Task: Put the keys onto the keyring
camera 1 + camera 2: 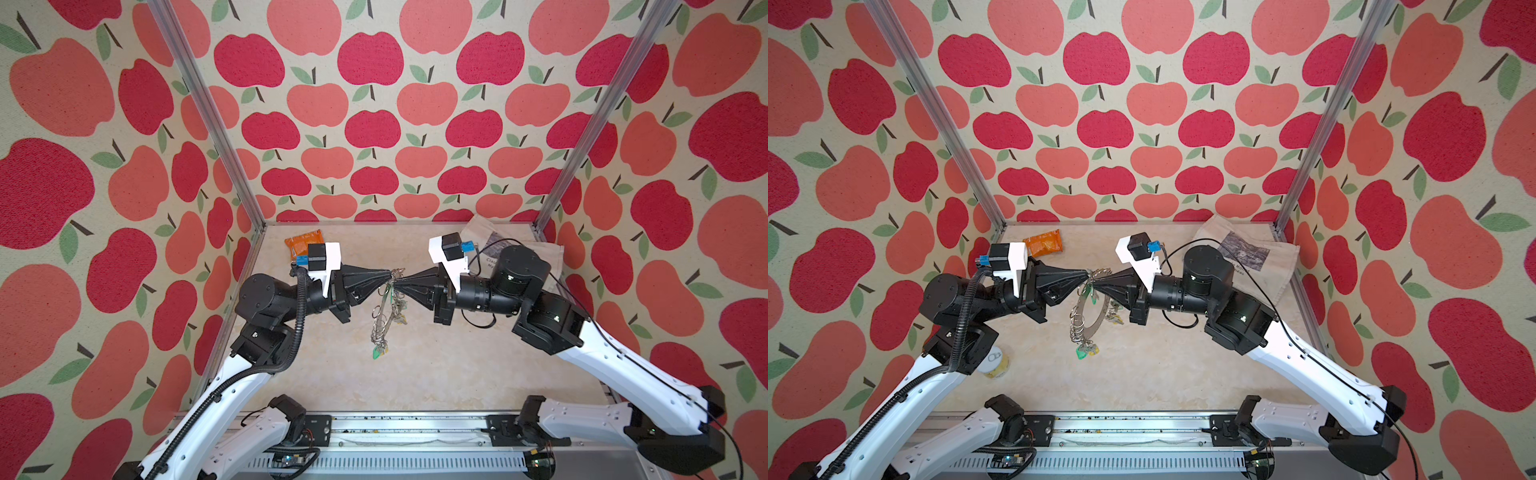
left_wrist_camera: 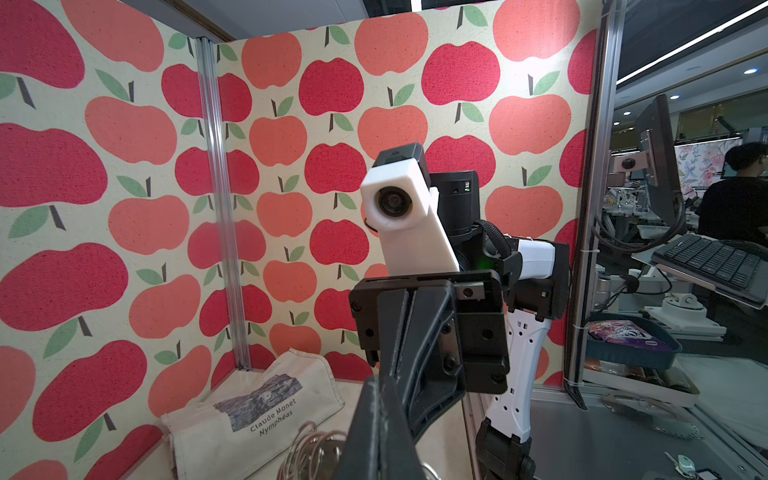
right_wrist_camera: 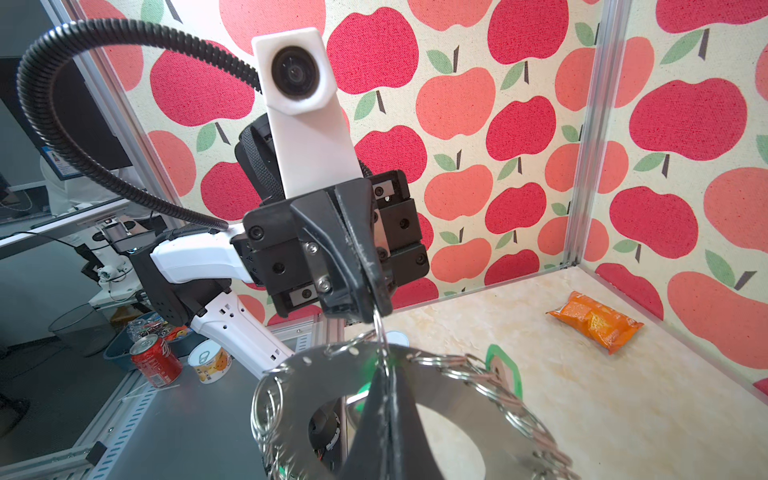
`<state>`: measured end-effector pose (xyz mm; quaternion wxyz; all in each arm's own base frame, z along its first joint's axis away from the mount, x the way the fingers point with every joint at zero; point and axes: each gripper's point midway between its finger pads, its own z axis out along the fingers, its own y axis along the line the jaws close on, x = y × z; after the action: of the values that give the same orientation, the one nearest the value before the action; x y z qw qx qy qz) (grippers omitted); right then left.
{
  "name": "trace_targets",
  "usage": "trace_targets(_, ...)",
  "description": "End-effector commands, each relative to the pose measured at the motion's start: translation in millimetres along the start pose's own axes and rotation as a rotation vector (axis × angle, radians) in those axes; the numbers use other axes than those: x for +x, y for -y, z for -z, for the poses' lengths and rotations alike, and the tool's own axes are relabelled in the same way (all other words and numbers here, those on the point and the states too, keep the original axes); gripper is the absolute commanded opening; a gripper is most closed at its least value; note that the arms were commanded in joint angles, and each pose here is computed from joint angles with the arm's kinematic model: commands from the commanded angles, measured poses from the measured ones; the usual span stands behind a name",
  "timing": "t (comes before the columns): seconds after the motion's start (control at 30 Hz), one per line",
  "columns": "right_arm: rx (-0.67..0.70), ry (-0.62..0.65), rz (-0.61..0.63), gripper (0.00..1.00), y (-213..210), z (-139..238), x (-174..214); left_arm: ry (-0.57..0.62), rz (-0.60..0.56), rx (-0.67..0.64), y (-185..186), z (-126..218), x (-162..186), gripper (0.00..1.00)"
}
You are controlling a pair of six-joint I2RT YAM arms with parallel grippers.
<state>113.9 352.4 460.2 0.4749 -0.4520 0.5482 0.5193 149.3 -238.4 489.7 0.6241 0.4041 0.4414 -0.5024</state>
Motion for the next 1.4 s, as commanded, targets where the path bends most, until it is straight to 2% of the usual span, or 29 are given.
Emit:
trace_targets(0.0,-0.070,-0.158,-0.100,0.12,-10.1,-3.0,47.8,0.189,-0.155,-0.082,-1.2,11.8,-57.7,0.00)
trace_targets(0.13,-0.068,-0.149,-0.070,0.30,-11.4,-0.1,41.8,0.183,-0.152,-0.078,-0.9,11.9,-56.2,0.00)
trace_targets(0.43,0.081,0.027,0.140,0.36,-4.4,28.5,-18.1,0.169,-0.130,-0.036,4.4,10.8,-53.3,0.00)
trace_targets(0.83,-0.005,0.119,0.201,0.34,-6.5,8.3,-51.7,0.152,-0.077,0.058,11.0,4.4,-48.1,0.00)
trace_targets(1.37,-0.074,0.139,0.186,0.31,-9.8,3.7,-57.0,0.130,-0.049,0.096,12.3,2.0,-41.7,0.00)
